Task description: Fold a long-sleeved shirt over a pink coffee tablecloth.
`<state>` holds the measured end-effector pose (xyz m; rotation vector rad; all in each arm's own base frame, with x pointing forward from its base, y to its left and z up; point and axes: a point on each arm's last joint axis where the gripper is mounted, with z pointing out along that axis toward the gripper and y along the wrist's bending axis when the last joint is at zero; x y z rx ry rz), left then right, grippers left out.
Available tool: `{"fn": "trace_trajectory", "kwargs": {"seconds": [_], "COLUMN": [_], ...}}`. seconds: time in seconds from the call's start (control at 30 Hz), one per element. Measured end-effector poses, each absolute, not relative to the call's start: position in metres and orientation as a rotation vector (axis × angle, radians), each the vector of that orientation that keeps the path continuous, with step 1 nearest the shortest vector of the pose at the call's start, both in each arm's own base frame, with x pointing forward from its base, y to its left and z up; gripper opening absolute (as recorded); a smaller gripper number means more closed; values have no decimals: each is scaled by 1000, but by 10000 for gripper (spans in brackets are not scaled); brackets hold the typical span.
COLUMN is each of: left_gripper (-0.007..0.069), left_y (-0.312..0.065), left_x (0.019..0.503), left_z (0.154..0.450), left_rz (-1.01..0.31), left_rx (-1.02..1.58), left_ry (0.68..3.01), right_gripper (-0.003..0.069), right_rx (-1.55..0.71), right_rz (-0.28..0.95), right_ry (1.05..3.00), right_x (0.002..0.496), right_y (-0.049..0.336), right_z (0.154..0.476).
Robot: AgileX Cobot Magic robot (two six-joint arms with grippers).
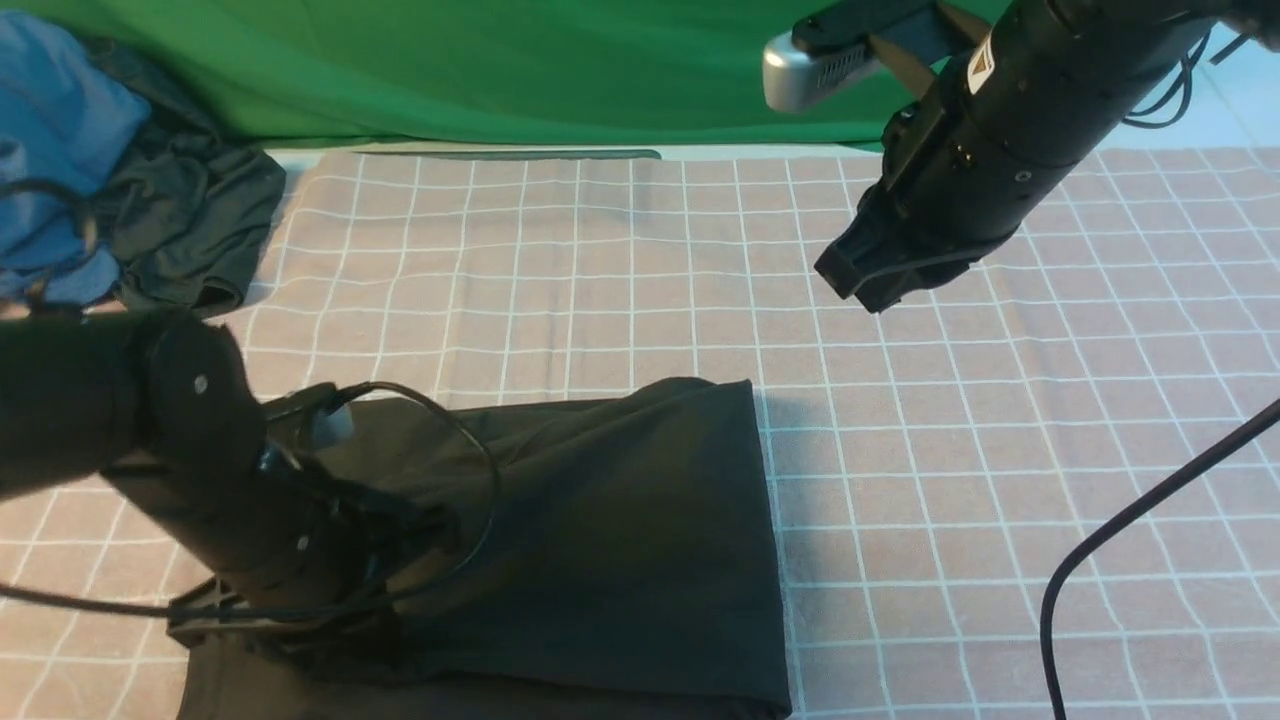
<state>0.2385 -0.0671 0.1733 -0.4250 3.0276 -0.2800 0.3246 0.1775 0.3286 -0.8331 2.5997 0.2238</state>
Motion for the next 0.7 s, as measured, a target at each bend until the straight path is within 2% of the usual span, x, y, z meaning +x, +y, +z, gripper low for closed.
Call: {"fn": "trace_trajectory", "kwargs": {"seconds": [0.17,0.4,0.53,0.7], "left_gripper": [13,13,13,13], "left_y": [-64,-59,-53,-35], "left_x": [232,222,223,221], "left_z": [184,223,218,189], "left_rz": [-276,-302,-205,-52], "left_rx": [-426,-403,-437,-579], "left_ry": [2967,2832,2824,2905], "right_gripper": [39,39,39,39], "right_rx": [-887,-925,-929,-932], "right_rz": [339,402,407,408], "right_ry": [2573,2541,2538,2536], "right_x": [321,320,320,320], "right_y": [185,189,190,190], "right_z": [330,331,332,332]}}
